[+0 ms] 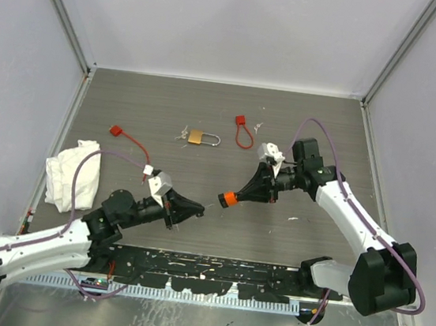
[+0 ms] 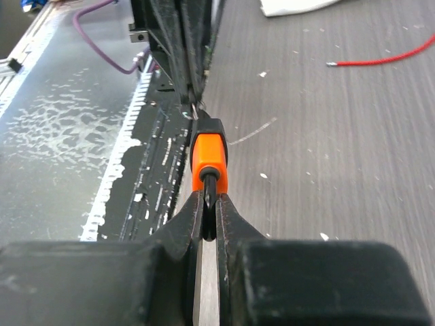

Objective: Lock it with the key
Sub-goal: Lock the lock, then place the key at the center of the board.

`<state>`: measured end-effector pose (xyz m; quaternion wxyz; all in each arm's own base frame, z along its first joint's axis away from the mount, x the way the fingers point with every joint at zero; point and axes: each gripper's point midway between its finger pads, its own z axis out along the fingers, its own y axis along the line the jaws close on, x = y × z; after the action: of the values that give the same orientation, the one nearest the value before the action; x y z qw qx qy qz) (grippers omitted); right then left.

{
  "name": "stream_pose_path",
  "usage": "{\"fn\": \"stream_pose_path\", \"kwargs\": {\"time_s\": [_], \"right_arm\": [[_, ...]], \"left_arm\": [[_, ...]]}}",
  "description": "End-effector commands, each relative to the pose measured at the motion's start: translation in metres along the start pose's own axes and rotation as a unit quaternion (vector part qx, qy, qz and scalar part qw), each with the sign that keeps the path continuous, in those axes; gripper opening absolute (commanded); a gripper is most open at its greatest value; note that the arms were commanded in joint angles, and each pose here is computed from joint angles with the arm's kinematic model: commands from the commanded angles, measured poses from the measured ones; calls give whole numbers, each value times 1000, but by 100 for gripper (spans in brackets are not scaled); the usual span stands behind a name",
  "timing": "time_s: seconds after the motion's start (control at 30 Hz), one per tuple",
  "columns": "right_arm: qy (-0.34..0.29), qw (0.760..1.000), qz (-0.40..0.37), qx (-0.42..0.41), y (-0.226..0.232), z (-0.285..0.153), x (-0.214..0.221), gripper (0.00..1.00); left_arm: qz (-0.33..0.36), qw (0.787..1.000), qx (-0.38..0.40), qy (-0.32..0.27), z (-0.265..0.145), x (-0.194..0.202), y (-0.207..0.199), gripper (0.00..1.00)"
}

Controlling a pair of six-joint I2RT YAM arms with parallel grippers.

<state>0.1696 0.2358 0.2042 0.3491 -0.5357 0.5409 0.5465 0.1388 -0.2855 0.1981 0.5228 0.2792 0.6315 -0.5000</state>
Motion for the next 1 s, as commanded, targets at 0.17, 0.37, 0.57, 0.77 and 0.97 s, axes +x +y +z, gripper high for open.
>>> {"fn": "stream_pose_path", "kwargs": {"time_s": [0.17,0.37,0.57,0.77,0.97], "right_arm": [[-7,999,-11,48,-20,-21,-12,1],[-3,996,19,93,-42,-25,-7,1],[0,992,25,122,-51,-29,-6,1],[7,988,28,149,-60,-34,-3,1],[18,981,33,191,-74,-45,-1,1]], "left_arm": [[36,997,-65,-16,-35,12,25,0],[-18,996,-81,-28,-32,6,26,0],[-75,992,-93,-47,-23,-1,28,0],[-128,986,-89,-60,-10,-9,26,0],[-152,983,-86,-56,7,-12,26,0]]}}
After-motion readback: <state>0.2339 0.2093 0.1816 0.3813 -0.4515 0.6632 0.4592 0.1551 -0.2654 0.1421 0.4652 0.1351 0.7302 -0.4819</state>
